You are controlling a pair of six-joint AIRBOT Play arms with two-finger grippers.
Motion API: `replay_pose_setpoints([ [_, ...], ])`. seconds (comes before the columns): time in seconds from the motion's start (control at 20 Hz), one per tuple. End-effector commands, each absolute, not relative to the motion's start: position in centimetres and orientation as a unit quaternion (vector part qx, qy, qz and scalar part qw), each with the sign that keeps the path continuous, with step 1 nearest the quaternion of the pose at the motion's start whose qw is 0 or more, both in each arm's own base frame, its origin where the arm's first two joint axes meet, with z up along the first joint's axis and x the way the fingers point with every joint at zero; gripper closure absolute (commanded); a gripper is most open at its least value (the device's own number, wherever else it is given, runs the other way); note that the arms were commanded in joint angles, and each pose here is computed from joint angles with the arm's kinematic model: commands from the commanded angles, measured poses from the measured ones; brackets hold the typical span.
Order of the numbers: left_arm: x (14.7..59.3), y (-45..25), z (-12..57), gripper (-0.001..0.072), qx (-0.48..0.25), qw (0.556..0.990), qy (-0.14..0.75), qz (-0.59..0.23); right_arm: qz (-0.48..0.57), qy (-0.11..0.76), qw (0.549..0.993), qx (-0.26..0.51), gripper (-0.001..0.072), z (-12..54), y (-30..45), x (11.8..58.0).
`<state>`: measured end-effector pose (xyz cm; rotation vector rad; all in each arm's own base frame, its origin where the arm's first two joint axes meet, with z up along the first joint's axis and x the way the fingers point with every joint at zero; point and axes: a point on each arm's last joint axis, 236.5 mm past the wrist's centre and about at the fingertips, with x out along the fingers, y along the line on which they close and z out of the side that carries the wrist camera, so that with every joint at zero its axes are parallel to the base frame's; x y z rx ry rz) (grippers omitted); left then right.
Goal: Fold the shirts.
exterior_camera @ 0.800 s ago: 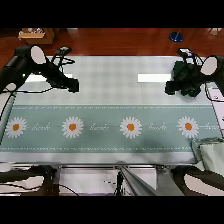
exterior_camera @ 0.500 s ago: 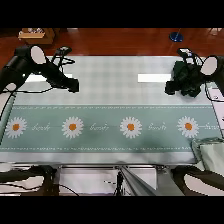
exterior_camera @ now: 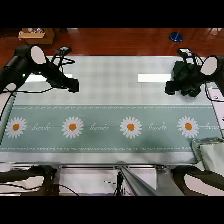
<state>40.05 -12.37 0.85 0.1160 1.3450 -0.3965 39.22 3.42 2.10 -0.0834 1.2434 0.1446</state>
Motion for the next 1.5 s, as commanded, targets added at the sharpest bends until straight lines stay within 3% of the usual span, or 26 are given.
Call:
replay_pose_setpoints([
  [0.0, 40.1, -12.4, 0.9, -0.0005, 0.054, 0.763, 0.618, -0.183, 0.068, 0.582, 0.81, -0.039, 0.0105, 2.1, 3.4, 39.2],
  [0.35, 40.1, -12.4, 0.9, -0.0005, 0.053, 0.764, 0.617, -0.182, 0.067, 0.579, 0.812, -0.041, 0.0105, 2.2, 3.4, 39.4],
  [0.55, 41.1, -12.5, 0.7, -0.0004, 0.052, 0.774, 0.605, -0.181, 0.059, 0.534, 0.842, -0.038, 0.0105, 3.1, 3.3, 41.8],
  [0.85, 44.8, -12.8, 2.2, -0.0005, 0.045, 0.822, 0.541, -0.172, 0.049, 0.406, 0.909, -0.082, 0.0114, 6.9, 2.4, 47.5],
  [0.95, 45.6, -12.5, 3.2, -0.0005, 0.043, 0.831, 0.528, -0.169, -0.029, 0.342, 0.935, -0.084, 0.0133, 9.3, -1.1, 50.0],
  [1.15, 46.7, -12.3, 5.8, -0.0004, 0.04, 0.848, 0.501, -0.167, -0.145, 0.339, 0.929, -0.013, 0.0133, 8.5, -9.7, 51.2],
  [1.45, 46.2, -12.3, 6.5, -0.0004, 0.042, 0.847, 0.503, -0.17, -0.198, 0.393, 0.887, 0.139, 0.0133, 0.8, -15.9, 50.5],
])
